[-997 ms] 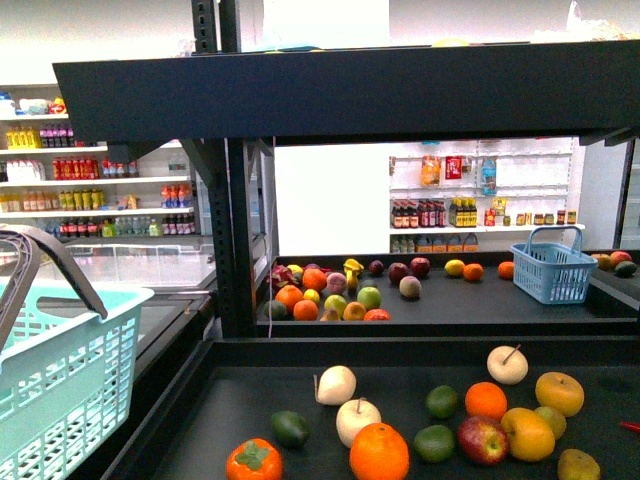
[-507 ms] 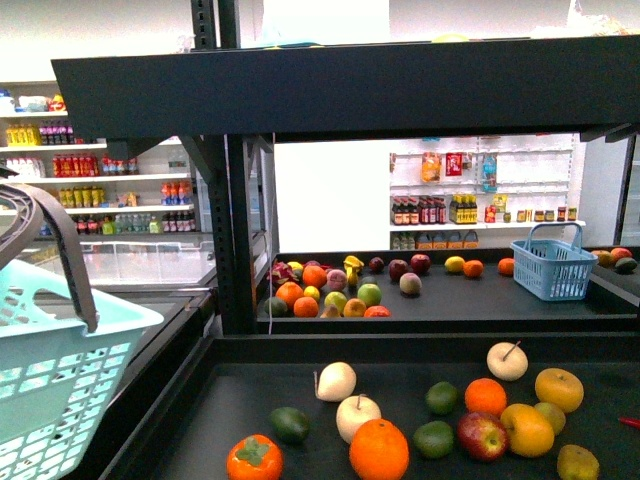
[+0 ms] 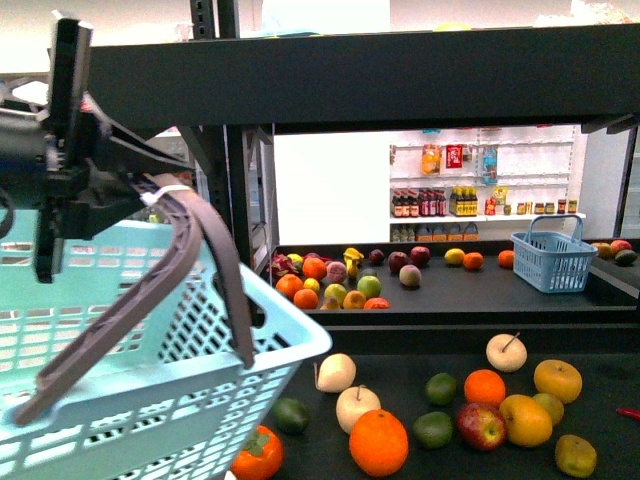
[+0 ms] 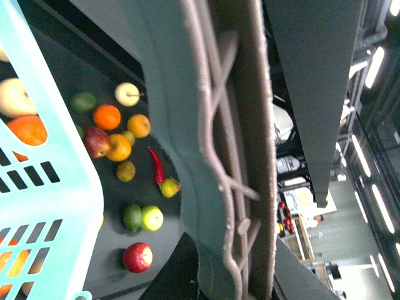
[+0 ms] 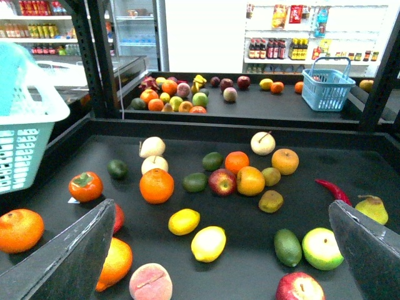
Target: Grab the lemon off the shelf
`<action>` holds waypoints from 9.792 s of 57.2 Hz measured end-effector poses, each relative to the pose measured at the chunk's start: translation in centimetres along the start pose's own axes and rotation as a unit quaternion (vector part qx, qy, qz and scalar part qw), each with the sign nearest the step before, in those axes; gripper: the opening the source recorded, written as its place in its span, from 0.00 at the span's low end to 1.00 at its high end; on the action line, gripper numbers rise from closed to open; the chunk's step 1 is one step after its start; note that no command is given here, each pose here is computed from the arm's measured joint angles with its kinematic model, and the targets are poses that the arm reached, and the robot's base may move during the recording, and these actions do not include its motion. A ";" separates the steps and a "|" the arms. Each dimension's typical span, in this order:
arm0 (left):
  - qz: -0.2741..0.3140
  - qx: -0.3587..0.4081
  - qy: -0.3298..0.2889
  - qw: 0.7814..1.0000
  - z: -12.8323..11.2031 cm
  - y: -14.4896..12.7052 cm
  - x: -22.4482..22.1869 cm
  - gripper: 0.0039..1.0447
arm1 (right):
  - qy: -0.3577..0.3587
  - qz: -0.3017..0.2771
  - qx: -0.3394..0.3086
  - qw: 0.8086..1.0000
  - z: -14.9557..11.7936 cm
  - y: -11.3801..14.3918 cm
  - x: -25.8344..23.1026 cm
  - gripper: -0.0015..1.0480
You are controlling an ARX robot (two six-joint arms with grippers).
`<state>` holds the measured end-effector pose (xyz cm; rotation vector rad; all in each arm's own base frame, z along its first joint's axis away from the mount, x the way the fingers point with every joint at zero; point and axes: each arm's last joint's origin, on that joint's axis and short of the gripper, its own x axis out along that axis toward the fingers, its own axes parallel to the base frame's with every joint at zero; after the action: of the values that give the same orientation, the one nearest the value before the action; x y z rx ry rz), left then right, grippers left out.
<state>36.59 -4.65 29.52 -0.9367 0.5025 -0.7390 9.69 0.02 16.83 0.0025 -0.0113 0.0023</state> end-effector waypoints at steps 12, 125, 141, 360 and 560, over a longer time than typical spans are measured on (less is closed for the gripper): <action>-0.059 0.044 0.071 0.995 -3.7 -2.1 3.9 0.10 | 0.000 0.000 0.000 1.000 0.0 0.0 0.0 0.98; -0.102 0.098 0.173 0.975 -8.0 -1.4 12.1 0.10 | 0.439 -0.248 0.253 0.826 -13.5 -2.6 30.8 0.98; -0.102 0.098 0.173 0.975 -8.0 -1.4 12.1 0.10 | 0.434 -0.276 0.300 0.803 -16.3 -1.7 34.2 0.98; -0.102 0.098 0.173 0.975 -8.0 -1.4 12.1 0.09 | 0.316 0.102 0.342 0.879 3.2 6.8 28.2 0.69; -0.089 0.116 0.157 0.977 -7.8 -1.0 12.1 0.09 | 0.391 -0.158 0.233 0.876 -23.9 7.8 45.4 0.98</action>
<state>38.92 -18.31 25.51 -0.6530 0.5979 -1.0932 55.34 7.95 -6.55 0.4899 0.8064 -0.3232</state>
